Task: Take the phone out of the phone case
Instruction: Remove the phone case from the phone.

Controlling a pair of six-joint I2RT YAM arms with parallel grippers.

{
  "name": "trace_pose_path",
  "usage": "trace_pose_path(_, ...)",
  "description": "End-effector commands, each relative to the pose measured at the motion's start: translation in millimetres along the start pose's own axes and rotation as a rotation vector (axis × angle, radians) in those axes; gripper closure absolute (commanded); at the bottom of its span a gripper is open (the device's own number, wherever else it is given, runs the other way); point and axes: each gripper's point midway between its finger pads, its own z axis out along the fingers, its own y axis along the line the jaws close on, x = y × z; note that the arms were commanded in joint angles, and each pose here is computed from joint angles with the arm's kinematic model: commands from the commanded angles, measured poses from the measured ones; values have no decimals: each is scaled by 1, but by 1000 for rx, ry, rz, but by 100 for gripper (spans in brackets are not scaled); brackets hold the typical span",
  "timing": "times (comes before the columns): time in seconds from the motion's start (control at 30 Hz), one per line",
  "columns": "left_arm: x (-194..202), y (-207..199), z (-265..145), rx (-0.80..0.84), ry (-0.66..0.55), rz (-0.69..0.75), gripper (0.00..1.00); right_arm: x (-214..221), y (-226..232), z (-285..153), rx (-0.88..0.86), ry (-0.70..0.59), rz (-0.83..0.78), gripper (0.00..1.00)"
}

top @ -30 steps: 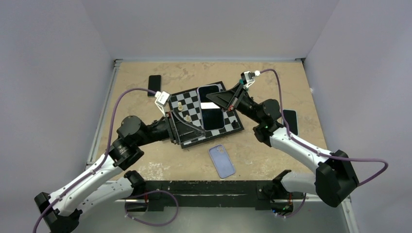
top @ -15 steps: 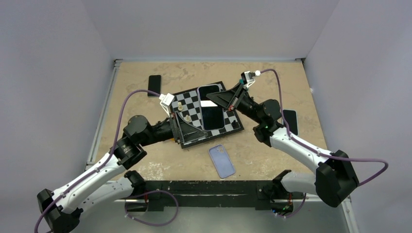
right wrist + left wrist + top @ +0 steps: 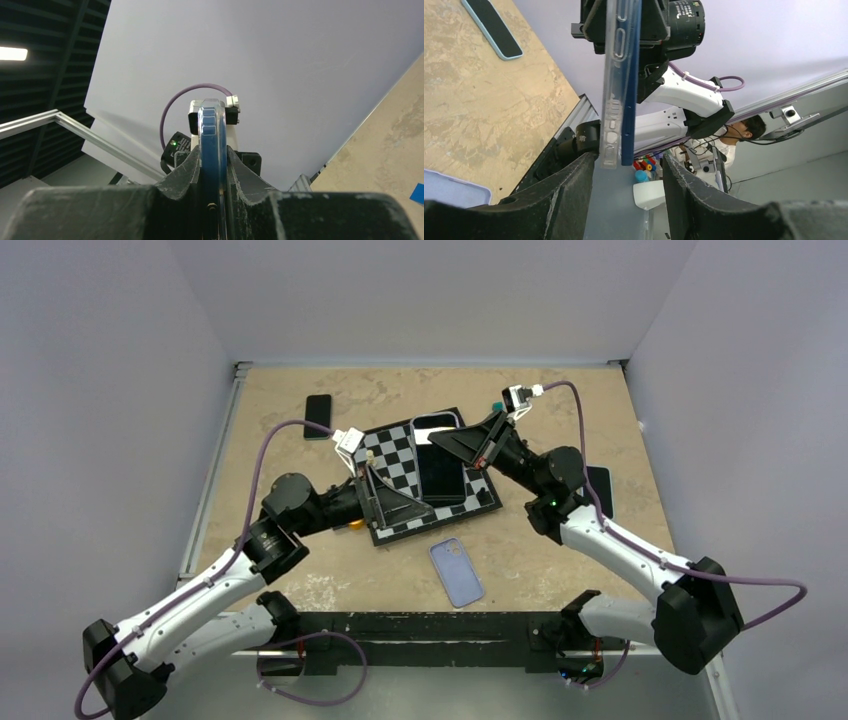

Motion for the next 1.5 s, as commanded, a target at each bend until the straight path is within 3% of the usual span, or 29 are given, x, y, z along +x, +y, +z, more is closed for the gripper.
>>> trace_pose_path(0.0, -6, -35, -10, 117, -16, 47, 43, -10, 27, 0, -76, -49, -53, 100)
trace_pose_path(0.23, 9, -33, -20, 117, 33, 22, 40, -14, 22, 7, -76, -47, -54, 100)
trace_pose_path(0.73, -2, -35, -6, 120, 17, 28, 39, -13, 26, 6, -80, -43, -45, 100)
trace_pose_path(1.2, -36, -42, 1, 109, -135, 29, 43, 17, 17, 4, -49, 6, -30, 100)
trace_pose_path(1.47, -63, -32, -6, 46, -317, 9, 51, 25, 11, 0, -10, 2, -61, 100)
